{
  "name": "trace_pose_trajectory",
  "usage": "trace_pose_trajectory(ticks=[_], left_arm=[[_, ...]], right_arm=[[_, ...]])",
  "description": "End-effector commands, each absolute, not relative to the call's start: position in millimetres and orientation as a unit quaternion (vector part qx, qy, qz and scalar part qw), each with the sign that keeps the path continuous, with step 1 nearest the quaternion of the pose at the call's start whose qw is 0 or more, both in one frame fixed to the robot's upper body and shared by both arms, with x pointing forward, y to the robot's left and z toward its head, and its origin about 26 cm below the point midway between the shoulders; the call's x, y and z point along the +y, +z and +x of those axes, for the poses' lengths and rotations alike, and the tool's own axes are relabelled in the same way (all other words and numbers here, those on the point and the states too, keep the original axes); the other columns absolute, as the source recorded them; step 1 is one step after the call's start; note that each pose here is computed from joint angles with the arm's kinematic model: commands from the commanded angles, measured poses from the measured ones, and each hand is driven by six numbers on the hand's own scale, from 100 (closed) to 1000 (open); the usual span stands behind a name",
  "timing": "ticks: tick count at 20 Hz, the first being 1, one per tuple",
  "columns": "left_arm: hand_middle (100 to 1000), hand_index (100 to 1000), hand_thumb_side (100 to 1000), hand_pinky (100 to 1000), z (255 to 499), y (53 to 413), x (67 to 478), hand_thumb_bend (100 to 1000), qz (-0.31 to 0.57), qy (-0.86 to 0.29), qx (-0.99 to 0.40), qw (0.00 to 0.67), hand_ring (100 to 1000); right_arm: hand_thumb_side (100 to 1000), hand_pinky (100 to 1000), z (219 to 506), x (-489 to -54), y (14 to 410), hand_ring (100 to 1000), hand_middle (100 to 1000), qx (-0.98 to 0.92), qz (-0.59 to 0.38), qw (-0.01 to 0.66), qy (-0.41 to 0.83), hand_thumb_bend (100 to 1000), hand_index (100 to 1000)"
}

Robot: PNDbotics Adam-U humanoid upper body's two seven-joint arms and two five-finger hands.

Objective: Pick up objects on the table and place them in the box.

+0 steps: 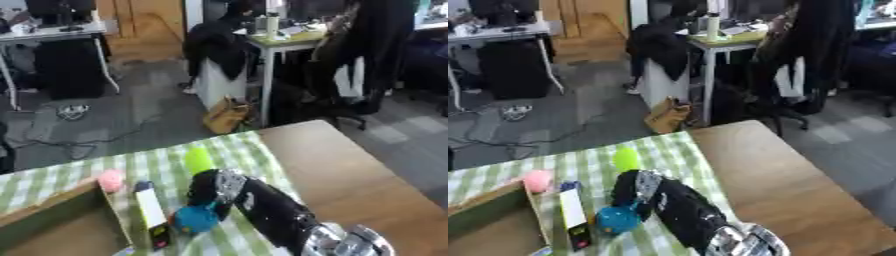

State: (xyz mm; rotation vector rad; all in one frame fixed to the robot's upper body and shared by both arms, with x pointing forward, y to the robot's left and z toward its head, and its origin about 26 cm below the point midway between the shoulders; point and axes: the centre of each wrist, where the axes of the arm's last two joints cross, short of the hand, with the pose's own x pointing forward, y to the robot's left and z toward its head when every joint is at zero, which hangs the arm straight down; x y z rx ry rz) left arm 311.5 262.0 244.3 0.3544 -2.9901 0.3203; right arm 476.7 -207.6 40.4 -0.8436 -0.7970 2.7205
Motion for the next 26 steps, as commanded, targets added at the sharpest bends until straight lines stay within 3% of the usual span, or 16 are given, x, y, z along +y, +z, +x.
trace_pose_trajectory(ticks=[1, 4, 5, 6, 7, 8, 9, 12, 15, 16, 17, 18, 19, 20, 26], left_arm=[[855, 920, 1000, 792, 309.0, 255.4, 265.1, 130, 0.120, 0.100, -0.987, 0.035, 834], [852, 918, 1000, 791, 309.0, 255.8, 265.2, 131, 0.120, 0.102, -0.987, 0.033, 834], [852, 918, 1000, 791, 309.0, 256.0, 265.1, 131, 0.120, 0.103, -0.987, 0.033, 834], [851, 917, 1000, 791, 309.1, 256.1, 265.1, 131, 0.120, 0.103, -0.987, 0.033, 834], [851, 917, 1000, 791, 309.1, 256.2, 265.0, 131, 0.120, 0.104, -0.987, 0.032, 834], [850, 917, 1000, 791, 309.1, 256.3, 265.0, 131, 0.120, 0.104, -0.987, 0.032, 834], [850, 917, 1000, 791, 309.1, 256.4, 265.0, 131, 0.120, 0.104, -0.987, 0.031, 834], [849, 916, 1000, 791, 309.2, 256.9, 264.8, 132, 0.120, 0.105, -0.987, 0.030, 834], [849, 916, 1000, 790, 309.2, 257.3, 265.0, 131, 0.120, 0.106, -0.987, 0.029, 834], [848, 915, 1000, 790, 309.2, 257.5, 265.1, 132, 0.121, 0.106, -0.987, 0.028, 833], [848, 915, 1000, 790, 309.2, 257.8, 265.2, 132, 0.121, 0.106, -0.987, 0.027, 833], [846, 913, 1000, 789, 309.2, 258.0, 265.3, 132, 0.121, 0.107, -0.986, 0.027, 833], [846, 913, 1000, 789, 309.2, 257.9, 265.6, 132, 0.122, 0.108, -0.986, 0.026, 833], [845, 913, 1000, 788, 309.1, 257.9, 265.7, 132, 0.123, 0.109, -0.986, 0.026, 833], [843, 912, 1000, 786, 309.1, 257.9, 266.3, 133, 0.125, 0.111, -0.986, 0.024, 832]], right_arm=[[589, 821, 466.1, -216.4, 14.6, 745, 693, -0.269, -0.239, 0.126, 0.925, 586, 883], [563, 762, 465.0, -217.1, 11.8, 635, 611, -0.290, -0.222, 0.147, 0.919, 526, 796], [563, 762, 464.9, -217.0, 11.5, 635, 611, -0.296, -0.218, 0.151, 0.918, 526, 796], [550, 692, 464.8, -216.9, 11.5, 554, 560, -0.301, -0.215, 0.155, 0.916, 486, 727], [550, 692, 464.8, -217.2, 11.5, 554, 560, -0.307, -0.213, 0.159, 0.914, 486, 727], [549, 622, 464.9, -217.4, 11.8, 493, 507, -0.312, -0.212, 0.163, 0.912, 469, 672], [549, 622, 465.1, -217.7, 12.5, 493, 507, -0.317, -0.211, 0.166, 0.910, 469, 672], [549, 504, 466.3, -216.7, 15.3, 394, 412, -0.327, -0.210, 0.167, 0.906, 435, 563], [548, 475, 466.6, -214.7, 16.4, 358, 383, -0.333, -0.208, 0.168, 0.904, 425, 532], [563, 416, 466.6, -214.3, 16.4, 282, 325, -0.334, -0.207, 0.168, 0.904, 390, 479], [563, 416, 466.5, -214.0, 16.3, 282, 325, -0.336, -0.206, 0.169, 0.904, 390, 479], [611, 358, 466.5, -213.6, 16.4, 179, 234, -0.338, -0.205, 0.170, 0.903, 344, 448], [611, 358, 466.9, -213.3, 17.2, 179, 234, -0.343, -0.206, 0.171, 0.901, 344, 448], [651, 318, 467.1, -213.1, 18.0, 112, 171, -0.347, -0.207, 0.171, 0.899, 279, 429], [687, 267, 469.3, -211.3, 22.9, 100, 100, -0.366, -0.212, 0.171, 0.890, 202, 406]])
